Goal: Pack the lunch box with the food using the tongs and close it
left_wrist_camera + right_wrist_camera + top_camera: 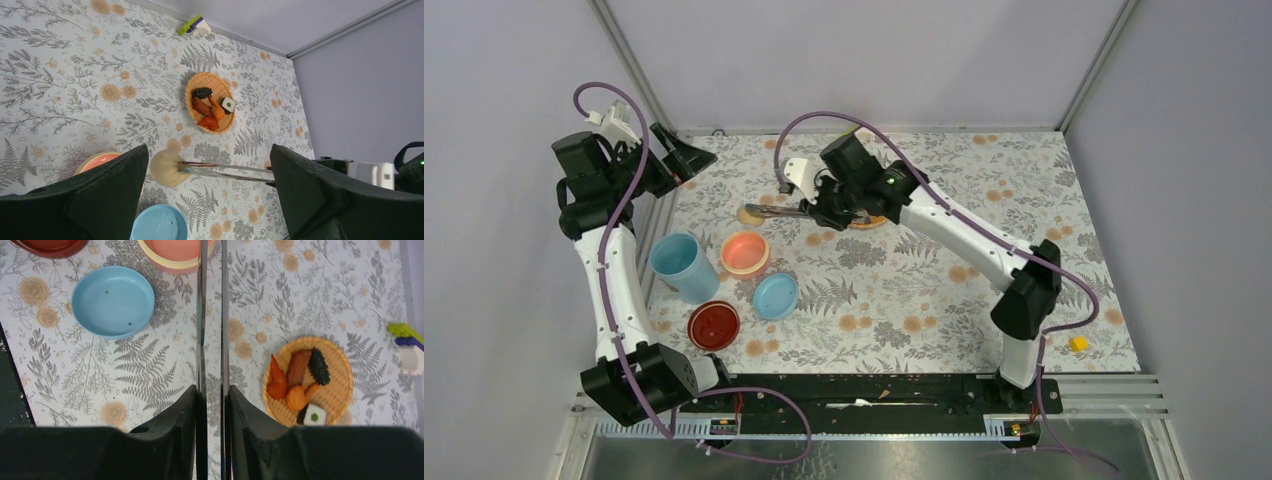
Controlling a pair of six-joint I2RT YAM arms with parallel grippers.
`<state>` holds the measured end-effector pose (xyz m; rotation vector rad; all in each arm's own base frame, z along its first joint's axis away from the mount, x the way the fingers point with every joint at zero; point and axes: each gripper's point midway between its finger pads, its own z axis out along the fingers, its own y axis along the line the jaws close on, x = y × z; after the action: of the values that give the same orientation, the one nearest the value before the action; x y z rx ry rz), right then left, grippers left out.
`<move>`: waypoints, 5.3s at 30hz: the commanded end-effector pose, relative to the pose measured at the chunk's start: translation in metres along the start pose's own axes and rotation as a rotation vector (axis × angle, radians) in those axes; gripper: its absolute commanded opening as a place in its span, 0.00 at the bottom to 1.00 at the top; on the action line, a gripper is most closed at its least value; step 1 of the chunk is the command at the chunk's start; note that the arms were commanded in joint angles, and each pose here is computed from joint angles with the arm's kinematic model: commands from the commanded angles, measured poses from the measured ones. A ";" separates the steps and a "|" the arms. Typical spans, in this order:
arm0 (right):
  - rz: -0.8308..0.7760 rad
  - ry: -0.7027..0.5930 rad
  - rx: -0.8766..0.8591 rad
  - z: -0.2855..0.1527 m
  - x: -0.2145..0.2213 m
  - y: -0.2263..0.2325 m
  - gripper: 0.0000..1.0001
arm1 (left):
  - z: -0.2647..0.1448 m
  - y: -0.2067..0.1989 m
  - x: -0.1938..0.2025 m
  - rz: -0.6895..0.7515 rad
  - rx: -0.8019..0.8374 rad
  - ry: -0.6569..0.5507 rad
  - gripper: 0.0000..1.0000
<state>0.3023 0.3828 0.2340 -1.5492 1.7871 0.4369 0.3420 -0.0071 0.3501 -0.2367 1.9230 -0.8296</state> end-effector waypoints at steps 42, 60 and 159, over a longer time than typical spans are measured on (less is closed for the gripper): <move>0.014 0.066 -0.124 0.116 0.000 0.051 0.47 | -0.024 0.000 -0.029 -0.021 0.010 -0.123 0.99; 0.071 -0.032 -0.067 0.062 -0.032 0.034 0.49 | -0.025 -0.001 -0.030 -0.026 0.014 -0.128 0.99; 0.245 0.371 0.324 -0.071 0.210 -0.149 0.39 | -0.016 0.004 -0.028 -0.084 0.072 -0.117 0.99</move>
<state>0.4101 0.1476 0.1185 -1.3059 2.3170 -0.0226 0.3435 0.0170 0.3618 -0.3611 1.8166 -0.9213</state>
